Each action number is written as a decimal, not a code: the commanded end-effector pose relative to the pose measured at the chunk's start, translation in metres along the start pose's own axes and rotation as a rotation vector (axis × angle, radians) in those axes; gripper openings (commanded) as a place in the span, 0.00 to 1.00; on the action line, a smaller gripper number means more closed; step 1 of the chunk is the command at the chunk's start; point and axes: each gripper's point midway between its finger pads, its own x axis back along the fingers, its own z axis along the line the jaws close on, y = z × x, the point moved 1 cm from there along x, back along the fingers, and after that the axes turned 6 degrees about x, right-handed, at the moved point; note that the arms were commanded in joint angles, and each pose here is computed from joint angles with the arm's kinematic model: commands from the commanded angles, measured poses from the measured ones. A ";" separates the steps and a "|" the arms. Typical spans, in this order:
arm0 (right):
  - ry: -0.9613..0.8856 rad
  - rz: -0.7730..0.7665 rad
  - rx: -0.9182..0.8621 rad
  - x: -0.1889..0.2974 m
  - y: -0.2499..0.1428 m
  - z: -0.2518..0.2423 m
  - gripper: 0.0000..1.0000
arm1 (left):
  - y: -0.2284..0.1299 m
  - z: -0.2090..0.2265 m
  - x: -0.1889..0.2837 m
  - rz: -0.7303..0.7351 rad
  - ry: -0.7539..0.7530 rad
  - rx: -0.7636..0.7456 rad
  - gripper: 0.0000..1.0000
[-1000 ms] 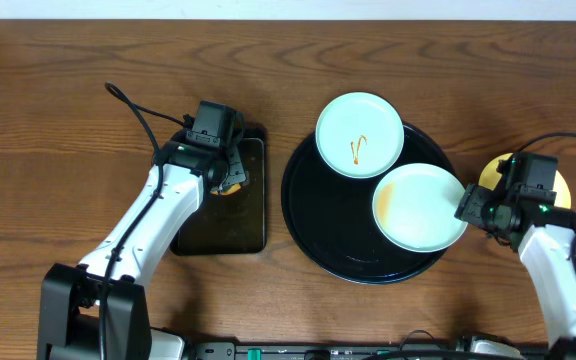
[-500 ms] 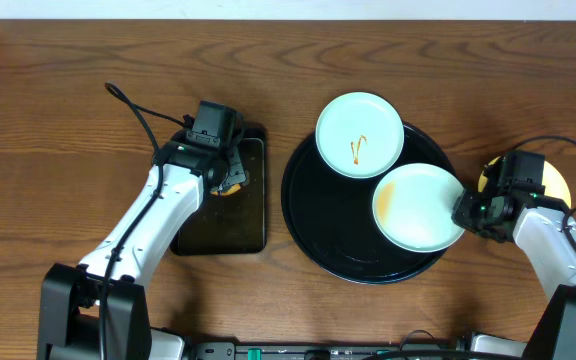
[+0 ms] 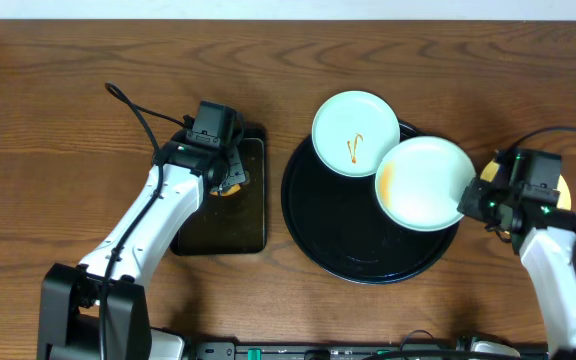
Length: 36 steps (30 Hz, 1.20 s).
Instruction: Clean dirty plates on tray and stack at the side
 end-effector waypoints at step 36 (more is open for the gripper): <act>-0.537 -0.544 0.853 0.087 0.040 0.138 0.01 | -0.001 0.005 -0.004 0.005 0.024 -0.006 0.08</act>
